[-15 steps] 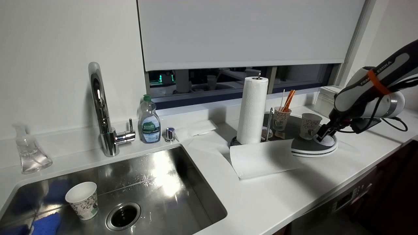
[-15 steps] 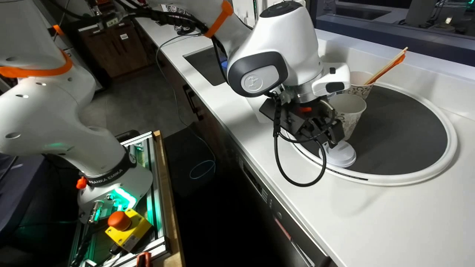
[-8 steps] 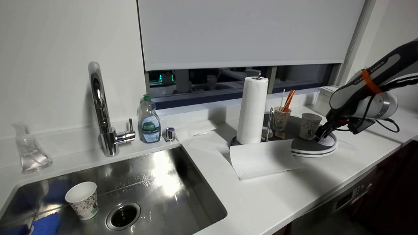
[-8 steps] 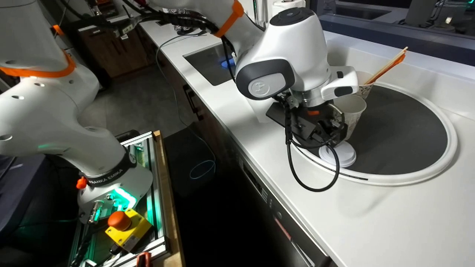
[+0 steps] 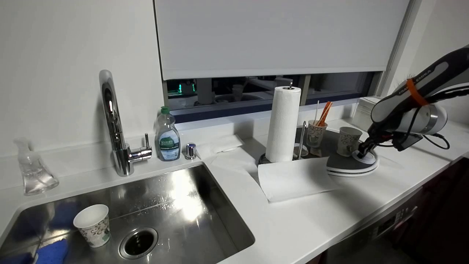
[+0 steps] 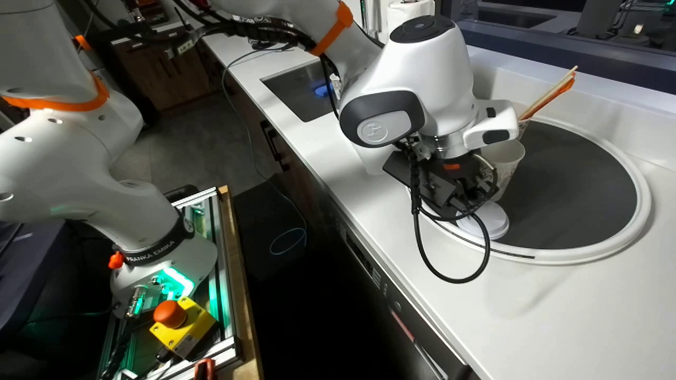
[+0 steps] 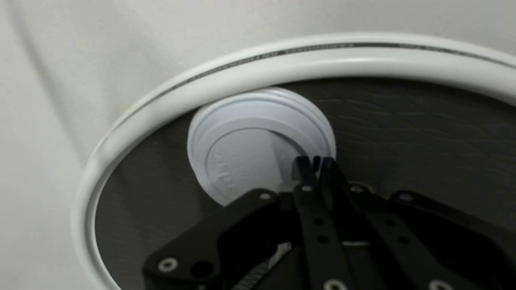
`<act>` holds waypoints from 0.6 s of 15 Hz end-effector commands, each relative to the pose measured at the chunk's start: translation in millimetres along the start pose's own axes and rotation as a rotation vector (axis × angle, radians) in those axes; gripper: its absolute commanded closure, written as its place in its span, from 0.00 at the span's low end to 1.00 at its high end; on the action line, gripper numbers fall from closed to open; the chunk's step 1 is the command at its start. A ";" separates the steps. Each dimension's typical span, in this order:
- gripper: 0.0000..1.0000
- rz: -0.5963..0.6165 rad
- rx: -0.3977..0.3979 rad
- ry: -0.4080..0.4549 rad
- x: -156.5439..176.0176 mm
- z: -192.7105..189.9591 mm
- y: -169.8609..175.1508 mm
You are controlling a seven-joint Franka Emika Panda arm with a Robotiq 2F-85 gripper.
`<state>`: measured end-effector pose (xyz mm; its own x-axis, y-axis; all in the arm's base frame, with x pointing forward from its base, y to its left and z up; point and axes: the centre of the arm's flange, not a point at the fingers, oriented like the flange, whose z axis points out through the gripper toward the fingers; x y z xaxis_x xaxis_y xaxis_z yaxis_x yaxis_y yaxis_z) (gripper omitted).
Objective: Put the white lid on the coffee cup on the right.
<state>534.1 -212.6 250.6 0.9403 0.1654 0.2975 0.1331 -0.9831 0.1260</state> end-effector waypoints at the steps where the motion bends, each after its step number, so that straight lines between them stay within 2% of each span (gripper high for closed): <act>1: 0.98 0.007 0.016 -0.006 -3.1 0.4 0.9; 4: 0.98 0.011 0.008 -0.020 -6.1 -20.3 -1.8; 7: 0.98 0.011 -0.045 -0.029 -14.1 -55.4 -1.4; 9: 0.98 0.015 -0.089 -0.071 -22.2 -76.2 2.9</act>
<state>519.0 -219.7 283.2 0.9429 0.1588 0.2926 0.1128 -0.9793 0.1679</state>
